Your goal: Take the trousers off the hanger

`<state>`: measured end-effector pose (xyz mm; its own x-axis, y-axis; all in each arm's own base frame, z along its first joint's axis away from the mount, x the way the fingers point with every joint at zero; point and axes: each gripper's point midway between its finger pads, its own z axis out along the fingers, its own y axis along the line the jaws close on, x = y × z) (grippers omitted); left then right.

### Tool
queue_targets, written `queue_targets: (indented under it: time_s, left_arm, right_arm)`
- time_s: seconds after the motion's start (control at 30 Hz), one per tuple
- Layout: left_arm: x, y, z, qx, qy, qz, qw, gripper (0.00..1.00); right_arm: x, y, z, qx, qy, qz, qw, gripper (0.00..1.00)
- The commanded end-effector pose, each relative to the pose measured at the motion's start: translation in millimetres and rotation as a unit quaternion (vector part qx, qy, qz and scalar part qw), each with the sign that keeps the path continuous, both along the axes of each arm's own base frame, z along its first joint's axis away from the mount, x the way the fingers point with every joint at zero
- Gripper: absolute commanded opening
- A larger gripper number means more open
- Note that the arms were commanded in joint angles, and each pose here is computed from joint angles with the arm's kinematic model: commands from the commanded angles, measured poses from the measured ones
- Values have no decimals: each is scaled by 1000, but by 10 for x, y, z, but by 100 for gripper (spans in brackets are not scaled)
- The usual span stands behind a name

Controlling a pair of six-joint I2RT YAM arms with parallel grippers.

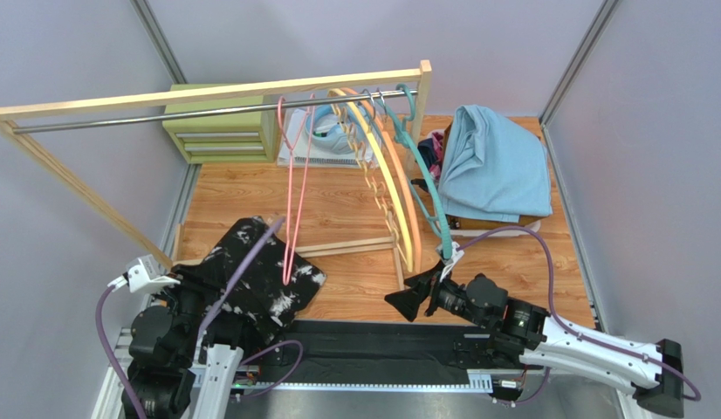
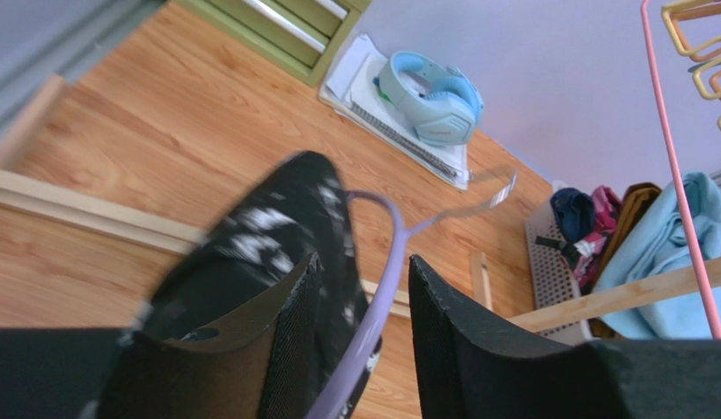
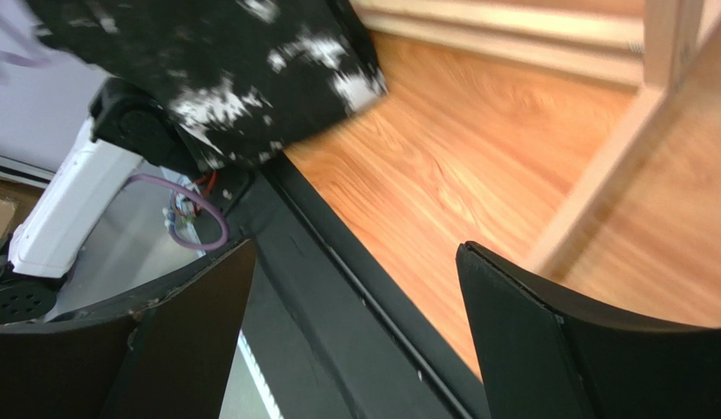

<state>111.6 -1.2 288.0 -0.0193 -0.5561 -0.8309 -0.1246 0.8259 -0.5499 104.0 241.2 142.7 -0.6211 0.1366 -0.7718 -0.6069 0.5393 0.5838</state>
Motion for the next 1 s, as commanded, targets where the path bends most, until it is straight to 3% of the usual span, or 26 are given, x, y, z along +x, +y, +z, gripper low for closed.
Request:
queue_targets:
  time_s: [0.0,0.1,0.27,0.33,0.37,0.43,0.5,0.57,0.63,0.77,0.97]
  left_arm:
    - [144,-127,155,-100,-40,-10,994,0]
    - [128,-7,212,-103,-52,23,993,0]
    - [-119,147,555,-68,-106,48,991,0]
    - [-51,111,601,-16,-91,31,995,0]
    - [-43,-59,658,9,-90,-21,996,0]
    - [115,-267,504,49,-26,-87,995,0]
    - [208,-521,181,66,69,-171,981,1]
    - [259,-778,-132,64,129,-256,956,9]
    - [277,-847,-312,55,159,-278,946,12]
    - [334,-1018,-643,31,207,-330,921,29]
    - [371,-1131,-1010,8,280,-362,889,34]
  right_arm:
    - [237,118,715,109,-131,-71,983,92]
    - [175,312,694,104,-152,-61,981,93]
    - [103,741,604,38,-175,-62,982,94]
    - [125,841,519,18,-164,-68,984,94]
    - [110,899,544,19,-152,-67,986,94]
    - [81,966,478,5,-132,-60,989,94]
    - [65,962,390,-15,-107,-62,992,95]
    - [54,894,274,-39,-91,-62,993,97]
    - [18,838,254,-40,-71,-59,995,98]
    - [-45,604,131,-48,-46,-57,996,98]
    - [-37,217,127,-27,-26,-82,996,97]
